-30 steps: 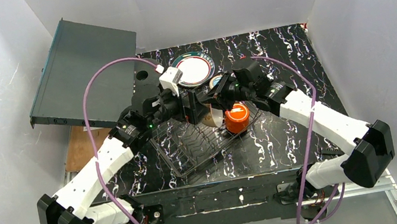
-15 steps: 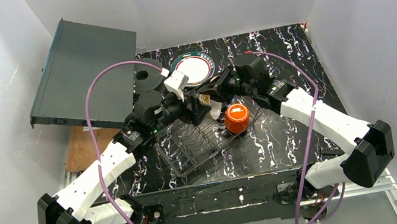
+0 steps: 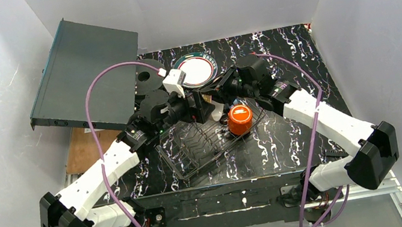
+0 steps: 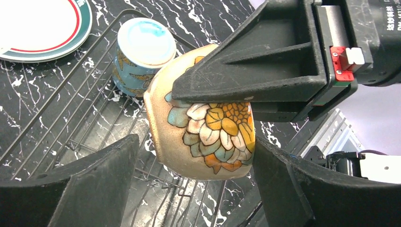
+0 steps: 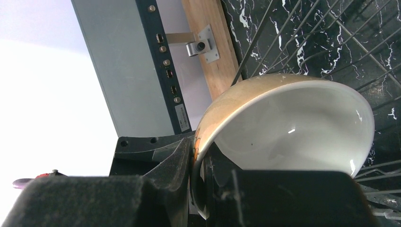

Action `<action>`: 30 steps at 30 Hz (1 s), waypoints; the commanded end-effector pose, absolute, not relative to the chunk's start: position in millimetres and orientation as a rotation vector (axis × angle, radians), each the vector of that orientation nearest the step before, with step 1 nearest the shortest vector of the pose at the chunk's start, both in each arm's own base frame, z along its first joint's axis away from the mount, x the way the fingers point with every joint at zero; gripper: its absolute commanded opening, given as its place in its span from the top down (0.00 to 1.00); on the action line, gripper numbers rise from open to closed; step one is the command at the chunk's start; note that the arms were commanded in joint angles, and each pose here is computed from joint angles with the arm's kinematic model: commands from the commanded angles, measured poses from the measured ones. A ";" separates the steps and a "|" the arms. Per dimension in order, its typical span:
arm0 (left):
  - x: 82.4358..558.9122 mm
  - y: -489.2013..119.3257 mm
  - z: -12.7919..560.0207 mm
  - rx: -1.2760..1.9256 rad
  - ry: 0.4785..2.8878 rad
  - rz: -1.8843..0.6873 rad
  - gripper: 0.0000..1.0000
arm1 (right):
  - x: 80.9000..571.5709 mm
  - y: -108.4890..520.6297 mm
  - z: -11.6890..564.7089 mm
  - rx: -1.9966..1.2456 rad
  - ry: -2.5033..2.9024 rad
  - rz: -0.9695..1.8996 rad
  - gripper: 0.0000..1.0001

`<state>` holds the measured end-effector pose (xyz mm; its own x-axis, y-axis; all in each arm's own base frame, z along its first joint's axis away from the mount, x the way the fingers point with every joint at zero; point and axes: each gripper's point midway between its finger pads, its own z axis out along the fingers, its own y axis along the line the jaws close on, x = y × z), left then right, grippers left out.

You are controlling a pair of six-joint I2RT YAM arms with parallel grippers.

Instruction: Load the mixed dishes into the dish rack

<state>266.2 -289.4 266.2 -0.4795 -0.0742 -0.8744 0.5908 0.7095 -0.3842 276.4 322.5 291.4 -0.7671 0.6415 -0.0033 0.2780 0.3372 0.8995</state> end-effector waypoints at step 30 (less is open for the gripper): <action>281.7 -275.2 261.5 0.369 1.953 -0.683 0.98 | 279.0 333.7 362.7 0.771 2.062 1.645 0.92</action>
<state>267.3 -291.9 259.8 -0.4888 -0.0532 -0.8708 0.5835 0.7221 -0.3716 281.5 327.2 298.7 -0.7542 0.6558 0.0337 0.2916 0.2884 0.9120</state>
